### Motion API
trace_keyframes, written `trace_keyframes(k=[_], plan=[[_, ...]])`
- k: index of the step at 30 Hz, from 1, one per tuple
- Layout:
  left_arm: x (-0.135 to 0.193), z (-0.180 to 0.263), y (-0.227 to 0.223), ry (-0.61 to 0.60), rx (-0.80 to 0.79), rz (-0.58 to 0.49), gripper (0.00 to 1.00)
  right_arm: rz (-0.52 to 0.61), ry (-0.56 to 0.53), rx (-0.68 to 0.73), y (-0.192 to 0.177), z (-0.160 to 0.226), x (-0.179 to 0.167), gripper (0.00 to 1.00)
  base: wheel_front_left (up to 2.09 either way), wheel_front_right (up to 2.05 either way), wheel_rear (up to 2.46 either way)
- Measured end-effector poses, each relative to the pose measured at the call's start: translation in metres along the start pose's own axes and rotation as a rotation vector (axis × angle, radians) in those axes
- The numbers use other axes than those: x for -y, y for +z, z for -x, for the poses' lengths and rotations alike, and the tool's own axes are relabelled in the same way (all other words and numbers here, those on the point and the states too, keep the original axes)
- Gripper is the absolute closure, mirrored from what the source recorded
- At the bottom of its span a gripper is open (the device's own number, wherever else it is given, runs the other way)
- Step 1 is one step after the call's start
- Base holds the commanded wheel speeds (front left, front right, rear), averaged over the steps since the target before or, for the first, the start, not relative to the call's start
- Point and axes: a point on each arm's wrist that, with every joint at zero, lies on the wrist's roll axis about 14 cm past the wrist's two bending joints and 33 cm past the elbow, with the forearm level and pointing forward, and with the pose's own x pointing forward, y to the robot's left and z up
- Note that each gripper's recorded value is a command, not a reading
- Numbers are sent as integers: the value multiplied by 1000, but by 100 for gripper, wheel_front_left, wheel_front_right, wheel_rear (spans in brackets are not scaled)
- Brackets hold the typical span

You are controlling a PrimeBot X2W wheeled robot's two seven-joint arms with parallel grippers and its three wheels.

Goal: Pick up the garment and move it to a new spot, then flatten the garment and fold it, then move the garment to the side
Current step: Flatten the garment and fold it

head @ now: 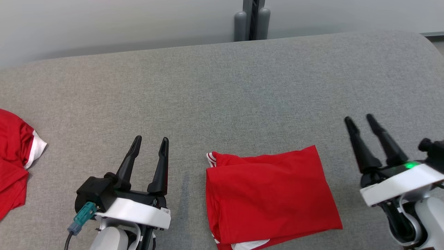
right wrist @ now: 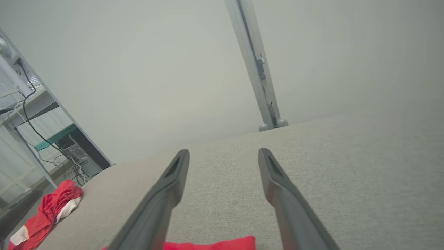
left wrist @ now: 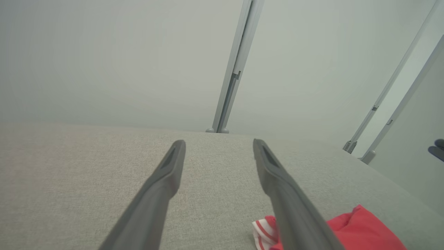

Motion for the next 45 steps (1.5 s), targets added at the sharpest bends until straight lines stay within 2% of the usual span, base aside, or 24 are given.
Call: trace_keyframes(k=[7, 19, 45], plan=[[2, -3, 5, -3, 16, -1, 0, 239, -66, 82, 24, 8, 30, 0, 0, 0, 0], [-3, -3, 5, 11, 18, -43, 0, 387, -174, 191, 48, 21, 39, 0, 0, 0, 0], [-12, 8, 4, 55, 12, -51, 0, 357, -178, 178, 36, 18, 35, 0, 0, 0, 0]])
